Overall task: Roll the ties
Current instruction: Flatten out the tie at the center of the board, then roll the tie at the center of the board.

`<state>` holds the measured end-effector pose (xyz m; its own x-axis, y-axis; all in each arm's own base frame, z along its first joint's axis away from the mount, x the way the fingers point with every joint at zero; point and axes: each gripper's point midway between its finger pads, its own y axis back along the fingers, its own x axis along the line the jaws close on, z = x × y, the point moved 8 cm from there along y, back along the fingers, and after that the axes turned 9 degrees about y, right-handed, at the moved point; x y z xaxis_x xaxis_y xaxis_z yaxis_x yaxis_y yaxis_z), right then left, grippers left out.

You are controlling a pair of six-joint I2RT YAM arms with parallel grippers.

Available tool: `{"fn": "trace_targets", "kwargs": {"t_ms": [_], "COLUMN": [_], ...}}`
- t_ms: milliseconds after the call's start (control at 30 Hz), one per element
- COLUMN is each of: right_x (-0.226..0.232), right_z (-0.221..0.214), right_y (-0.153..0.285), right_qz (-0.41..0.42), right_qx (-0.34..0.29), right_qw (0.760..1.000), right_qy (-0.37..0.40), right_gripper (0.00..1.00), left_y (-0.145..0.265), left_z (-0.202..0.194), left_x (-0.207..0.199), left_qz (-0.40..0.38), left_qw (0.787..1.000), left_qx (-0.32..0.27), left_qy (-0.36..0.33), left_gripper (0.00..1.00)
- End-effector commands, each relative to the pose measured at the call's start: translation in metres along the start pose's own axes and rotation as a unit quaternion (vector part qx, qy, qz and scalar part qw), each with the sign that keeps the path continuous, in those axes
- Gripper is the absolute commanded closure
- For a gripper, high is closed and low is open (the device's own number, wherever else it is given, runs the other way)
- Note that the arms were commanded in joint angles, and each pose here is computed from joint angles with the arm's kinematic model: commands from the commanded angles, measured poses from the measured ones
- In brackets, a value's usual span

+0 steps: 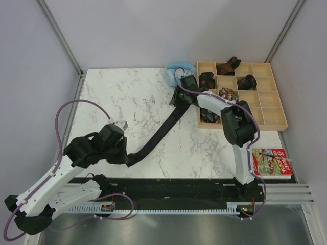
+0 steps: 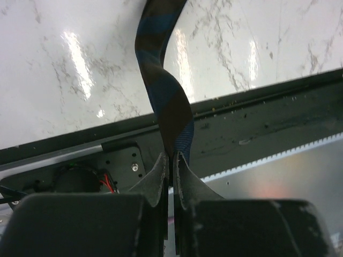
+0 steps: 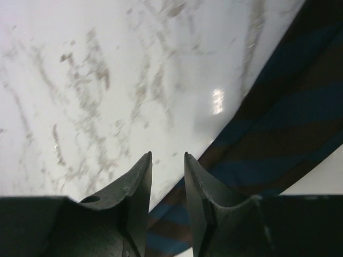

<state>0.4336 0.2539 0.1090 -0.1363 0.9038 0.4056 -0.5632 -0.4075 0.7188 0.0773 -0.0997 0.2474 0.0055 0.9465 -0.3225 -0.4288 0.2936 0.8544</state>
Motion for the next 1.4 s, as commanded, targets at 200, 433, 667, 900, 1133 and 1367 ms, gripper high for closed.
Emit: {"fn": "trace_targets", "kwargs": {"t_ms": [200,433,667,900,1133,1367], "right_x": [0.125,0.163,0.189,0.194,0.196,0.191], "right_z": [-0.081,-0.169,-0.230,-0.259,-0.284,-0.295], "right_y": [0.116,0.138,0.138,0.124,0.123,0.121], "right_qz": [0.154,0.210,0.227,0.232,0.242,0.232], "right_qx": [0.000,0.041,0.080,0.110,0.138,0.147], "right_qw": [0.988,0.977,0.971,0.966,0.960,0.961], "right_qy": [0.013,-0.001,0.012,0.020,0.022,0.025], "right_gripper": [0.62,0.64,0.66,0.68,0.69,0.71], "left_y": [0.002,-0.017,-0.034,-0.048,-0.062,-0.078], "left_z": [-0.037,-0.042,-0.038,-0.032,-0.018,0.004], "left_x": [0.017,0.017,0.008,0.004,0.003,0.004], "left_qz": [-0.006,0.000,-0.002,0.011,0.021,0.011], "left_qw": [0.993,0.992,0.991,0.990,0.990,0.988], "left_qx": [0.116,0.129,0.134,0.140,0.142,0.154], "left_qy": [-0.017,0.004,0.010,-0.004,-0.002,0.016], "left_gripper": [0.96,0.98,0.98,0.98,0.98,0.98]}}
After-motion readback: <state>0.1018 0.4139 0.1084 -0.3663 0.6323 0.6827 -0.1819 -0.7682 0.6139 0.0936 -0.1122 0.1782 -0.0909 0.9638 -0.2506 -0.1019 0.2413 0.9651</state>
